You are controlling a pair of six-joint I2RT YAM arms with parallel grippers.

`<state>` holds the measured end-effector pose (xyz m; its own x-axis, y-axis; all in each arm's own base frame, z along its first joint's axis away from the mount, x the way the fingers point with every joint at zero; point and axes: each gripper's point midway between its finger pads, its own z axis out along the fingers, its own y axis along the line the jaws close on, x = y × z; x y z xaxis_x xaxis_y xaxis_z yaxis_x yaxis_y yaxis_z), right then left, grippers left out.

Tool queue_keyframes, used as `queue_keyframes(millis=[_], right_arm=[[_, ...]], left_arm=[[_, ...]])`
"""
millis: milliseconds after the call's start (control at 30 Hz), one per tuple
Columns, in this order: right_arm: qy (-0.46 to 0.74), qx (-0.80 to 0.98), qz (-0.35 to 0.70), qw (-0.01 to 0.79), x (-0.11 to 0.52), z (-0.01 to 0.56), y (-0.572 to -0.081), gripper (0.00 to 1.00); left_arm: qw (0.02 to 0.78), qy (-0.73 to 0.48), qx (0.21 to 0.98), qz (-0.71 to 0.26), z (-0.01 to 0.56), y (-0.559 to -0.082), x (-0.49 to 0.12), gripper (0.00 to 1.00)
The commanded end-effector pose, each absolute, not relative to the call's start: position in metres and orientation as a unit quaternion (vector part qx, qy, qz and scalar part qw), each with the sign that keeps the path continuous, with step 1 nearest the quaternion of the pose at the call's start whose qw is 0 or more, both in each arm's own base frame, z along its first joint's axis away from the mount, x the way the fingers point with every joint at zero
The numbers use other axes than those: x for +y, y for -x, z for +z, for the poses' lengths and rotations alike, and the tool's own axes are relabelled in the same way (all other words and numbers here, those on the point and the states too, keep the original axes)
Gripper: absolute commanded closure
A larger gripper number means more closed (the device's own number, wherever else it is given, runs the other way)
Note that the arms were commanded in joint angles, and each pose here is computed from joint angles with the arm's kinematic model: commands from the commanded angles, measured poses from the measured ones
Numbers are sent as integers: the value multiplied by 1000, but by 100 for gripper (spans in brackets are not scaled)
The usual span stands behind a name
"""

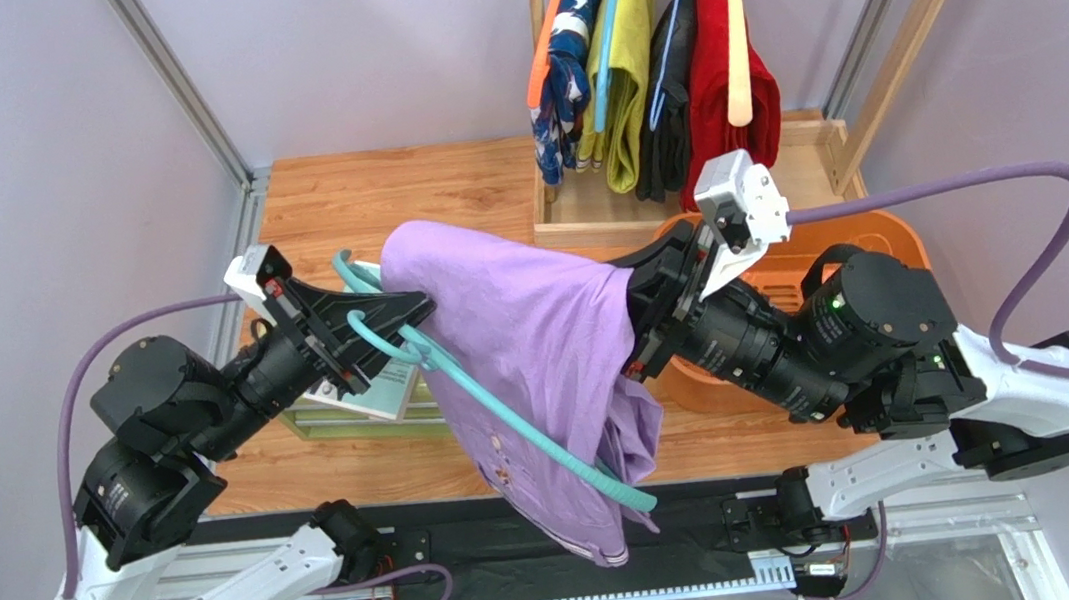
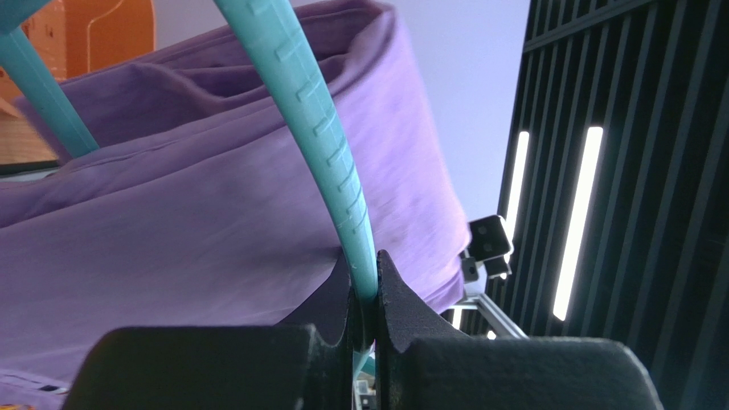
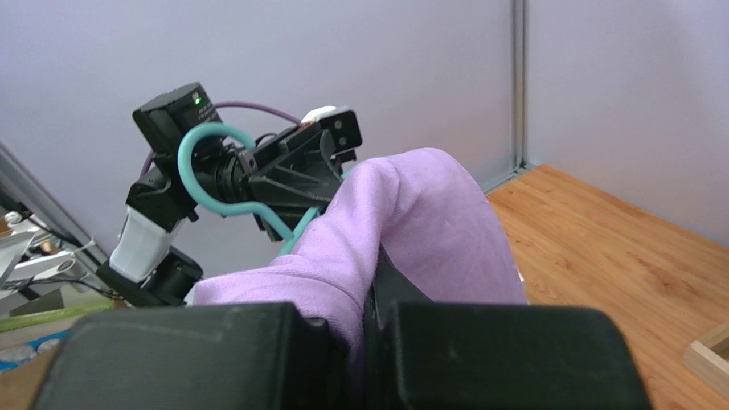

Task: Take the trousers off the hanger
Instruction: Remove the trousers from the hanger, then place the trousers into the basket

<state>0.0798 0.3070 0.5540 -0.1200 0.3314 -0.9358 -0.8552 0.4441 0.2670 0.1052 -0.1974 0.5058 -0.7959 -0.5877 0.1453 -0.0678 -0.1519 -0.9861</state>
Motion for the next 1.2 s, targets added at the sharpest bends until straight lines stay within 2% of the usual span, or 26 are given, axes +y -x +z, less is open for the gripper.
queue_keyframes(millis=[0, 467, 633, 767, 900, 1167], right_arm=[[104, 519, 512, 677, 257, 645, -99, 100], [66, 532, 333, 776, 214, 687, -144, 100], [50, 552, 242, 796, 183, 681, -165, 100], [30, 559, 214, 800, 152, 674, -174, 100], [27, 585, 154, 796, 120, 650, -180, 100], [11, 641, 5, 767, 77, 553, -200, 100]], left_arm=[[174, 239, 650, -701, 485, -98, -203, 100], [167, 241, 652, -699, 456, -87, -193, 100], [167, 240, 669, -683, 439, -83, -191, 100], [164, 241, 680, -672, 427, -79, -187, 100], [165, 244, 678, -674, 426, -79, -186, 100], [165, 226, 678, -679, 435, -80, -193, 100]])
